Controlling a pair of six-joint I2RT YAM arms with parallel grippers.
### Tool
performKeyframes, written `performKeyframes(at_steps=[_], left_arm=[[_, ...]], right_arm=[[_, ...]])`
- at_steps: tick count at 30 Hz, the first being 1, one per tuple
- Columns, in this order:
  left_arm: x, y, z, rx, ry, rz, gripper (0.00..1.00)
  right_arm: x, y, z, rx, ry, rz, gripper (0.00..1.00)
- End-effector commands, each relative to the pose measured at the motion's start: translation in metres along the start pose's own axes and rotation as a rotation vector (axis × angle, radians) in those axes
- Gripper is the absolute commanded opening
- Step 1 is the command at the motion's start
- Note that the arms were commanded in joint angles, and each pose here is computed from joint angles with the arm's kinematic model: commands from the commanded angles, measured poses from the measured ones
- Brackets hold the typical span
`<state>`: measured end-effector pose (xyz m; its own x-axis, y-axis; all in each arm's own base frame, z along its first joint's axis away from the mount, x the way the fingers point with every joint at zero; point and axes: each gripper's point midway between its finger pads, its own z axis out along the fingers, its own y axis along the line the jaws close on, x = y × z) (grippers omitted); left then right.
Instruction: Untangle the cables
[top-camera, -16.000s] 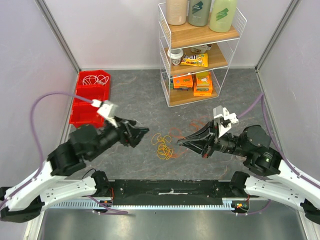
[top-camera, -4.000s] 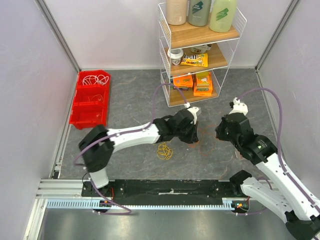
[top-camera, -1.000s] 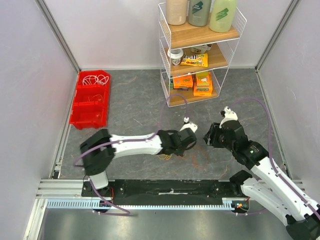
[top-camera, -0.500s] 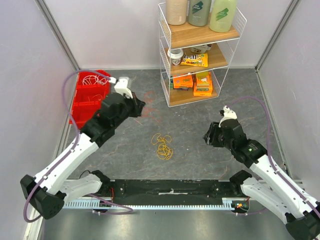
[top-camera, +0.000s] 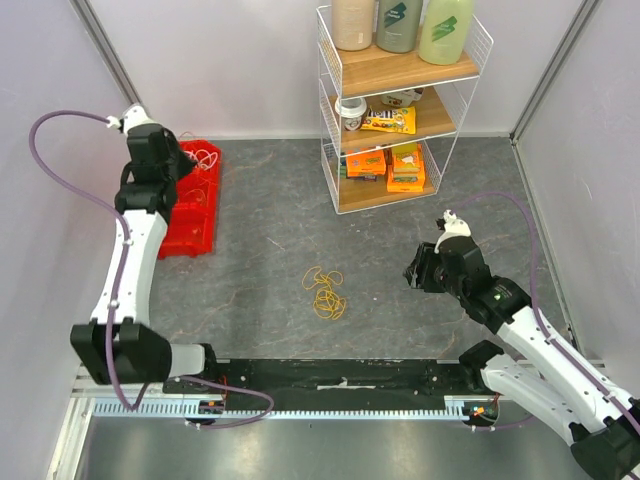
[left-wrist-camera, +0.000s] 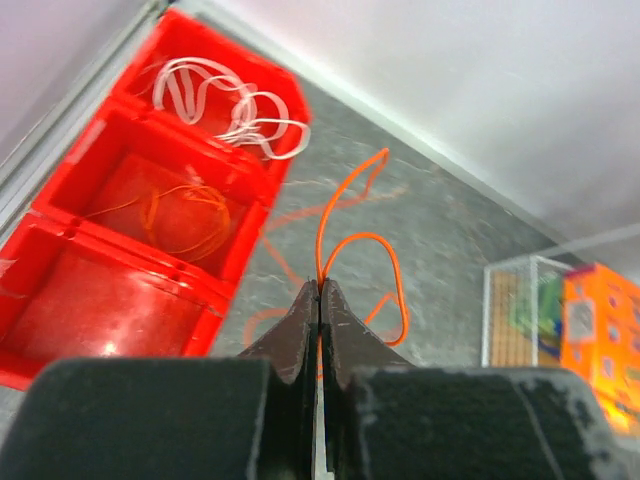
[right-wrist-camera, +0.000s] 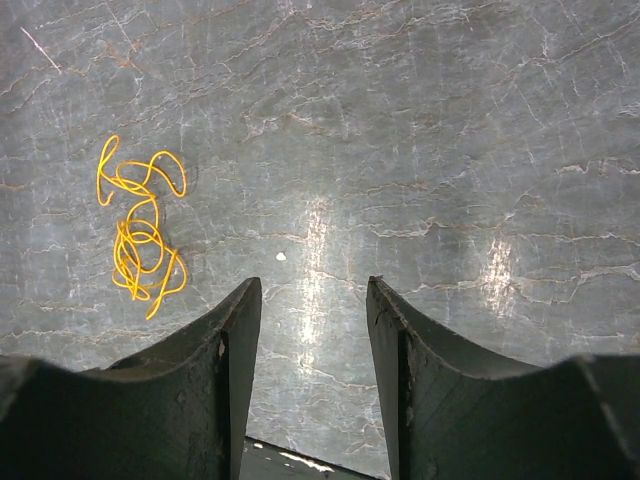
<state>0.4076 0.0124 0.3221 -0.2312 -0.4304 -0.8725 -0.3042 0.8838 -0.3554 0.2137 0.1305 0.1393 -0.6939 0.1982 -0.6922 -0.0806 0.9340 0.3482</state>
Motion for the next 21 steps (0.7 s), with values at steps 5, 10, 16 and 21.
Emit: performKeyframes(at_steps=[5, 10, 16, 21], left_arm=[[-0.007, 0.079, 0.072, -0.221, 0.03, -0.267, 0.02], [0.018, 0.111, 0.104, -0.314, 0.092, -0.319, 0.02], [0.049, 0.138, 0.126, -0.439, 0.147, -0.37, 0.02], [0.062, 0.154, 0.14, -0.503, 0.164, -0.456, 0.02]], right_arm=[[-0.016, 0.009, -0.002, -0.035, -0.054, -0.027, 0.54], [-0.017, 0.006, 0.001, -0.016, -0.048, -0.053, 0.54], [-0.015, 0.005, 0.006, -0.009, -0.038, -0.067, 0.54], [-0.012, 0.006, 0.012, -0.011, -0.024, -0.07, 0.54]])
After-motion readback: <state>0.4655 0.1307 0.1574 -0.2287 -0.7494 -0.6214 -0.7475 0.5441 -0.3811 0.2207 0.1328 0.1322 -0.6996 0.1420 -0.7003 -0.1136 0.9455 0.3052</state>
